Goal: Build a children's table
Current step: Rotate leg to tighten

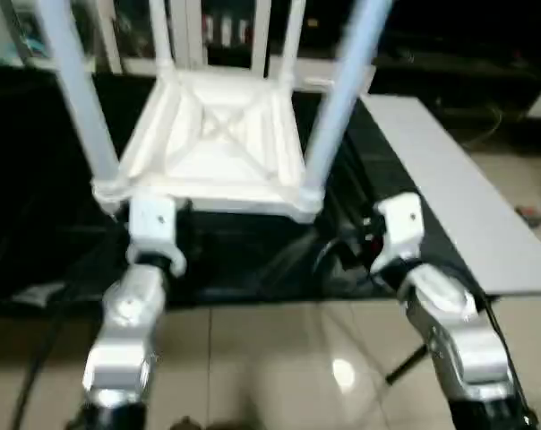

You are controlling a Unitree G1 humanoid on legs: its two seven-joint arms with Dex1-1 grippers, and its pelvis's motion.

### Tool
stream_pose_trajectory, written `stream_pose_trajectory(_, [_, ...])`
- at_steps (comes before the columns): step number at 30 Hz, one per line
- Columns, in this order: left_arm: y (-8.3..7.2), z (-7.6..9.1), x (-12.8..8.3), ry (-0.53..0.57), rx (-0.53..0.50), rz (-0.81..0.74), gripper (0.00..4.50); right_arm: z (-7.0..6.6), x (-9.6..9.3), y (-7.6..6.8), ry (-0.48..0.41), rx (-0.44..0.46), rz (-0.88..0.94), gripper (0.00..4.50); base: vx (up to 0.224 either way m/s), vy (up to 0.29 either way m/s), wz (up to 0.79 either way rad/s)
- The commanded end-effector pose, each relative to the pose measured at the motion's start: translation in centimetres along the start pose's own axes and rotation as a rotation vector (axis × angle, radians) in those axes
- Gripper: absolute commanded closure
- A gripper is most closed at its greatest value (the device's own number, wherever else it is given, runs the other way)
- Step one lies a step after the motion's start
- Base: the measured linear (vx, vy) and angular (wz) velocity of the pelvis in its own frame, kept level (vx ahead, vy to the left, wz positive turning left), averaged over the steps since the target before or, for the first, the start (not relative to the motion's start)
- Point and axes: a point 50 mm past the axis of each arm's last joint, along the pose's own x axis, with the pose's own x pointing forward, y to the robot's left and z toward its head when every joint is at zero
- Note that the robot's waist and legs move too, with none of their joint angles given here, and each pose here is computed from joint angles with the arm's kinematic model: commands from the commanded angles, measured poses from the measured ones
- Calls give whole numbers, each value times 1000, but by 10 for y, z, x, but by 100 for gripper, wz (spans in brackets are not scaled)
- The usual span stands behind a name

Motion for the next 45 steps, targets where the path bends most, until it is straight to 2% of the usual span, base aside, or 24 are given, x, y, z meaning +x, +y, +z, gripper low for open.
stream_pose_trajectory(1, [5, 9, 0, -30, 6, 16, 303, 0, 0, 5, -7, 21, 12, 0, -79, -208, -2])
stream_pose_trajectory(5, [5, 11, -1, -36, 29, 6, 303, -1, 0, 11, 3, 3, 62, 0, -47, -82, -8])
stream_pose_trajectory(10, [2, 13, -3, -37, 41, -30, 303, -4, 1, 14, 9, 23, 69, 0, 21, 85, 16])
stream_pose_trajectory(16, [3, 13, -1, -30, 40, -29, 303, -1, 1, 14, -14, 18, 57, 0, 88, 102, 55])
stream_pose_trajectory(22, [0, 12, -1, -23, 38, -58, 303, -1, -1, 12, -28, 28, 39, 0, 169, 61, 1])
stream_pose_trajectory(25, [-4, 12, -2, -24, 40, -102, 303, -4, -8, 13, -29, 43, 73, 0, 210, 7, 7])
stream_pose_trajectory(26, [-7, 11, -5, -22, 38, -140, 303, -8, -17, 20, -23, 42, 158, 0, 217, -112, -23])
stream_pose_trajectory(29, [-9, 9, -8, -19, 38, -181, 303, -12, -29, 25, -20, 40, 243, 0, 100, -158, -39])
stream_pose_trajectory(33, [-14, 10, -11, -31, 53, -262, 303, -20, -55, 22, -9, 85, 276, 0, 132, -97, -20])
stream_pose_trajectory(38, [-17, 12, -10, -38, 26, -290, 303, -19, -61, 20, -13, 89, 277, 0, 189, 32, -13])
stream_pose_trajectory(41, [-22, 10, -5, -22, 66, -329, 303, -15, -65, 18, -28, 90, 288, 0, 82, 53, -3])
stream_pose_trajectory(42, [-28, 11, -2, -24, 65, -407, 303, -12, -66, 15, -33, 91, 296, 0, -119, 63, -5])
stream_pose_trajectory(44, [-30, 12, -1, -21, 59, -457, 303, -12, -66, 13, -28, 77, 302, 0, -71, 15, 4])
stream_pose_trajectory(45, [-34, 12, 0, -1, 53, -551, 273, -12, -67, 9, -16, 60, 309, 0, 0, 0, 0])
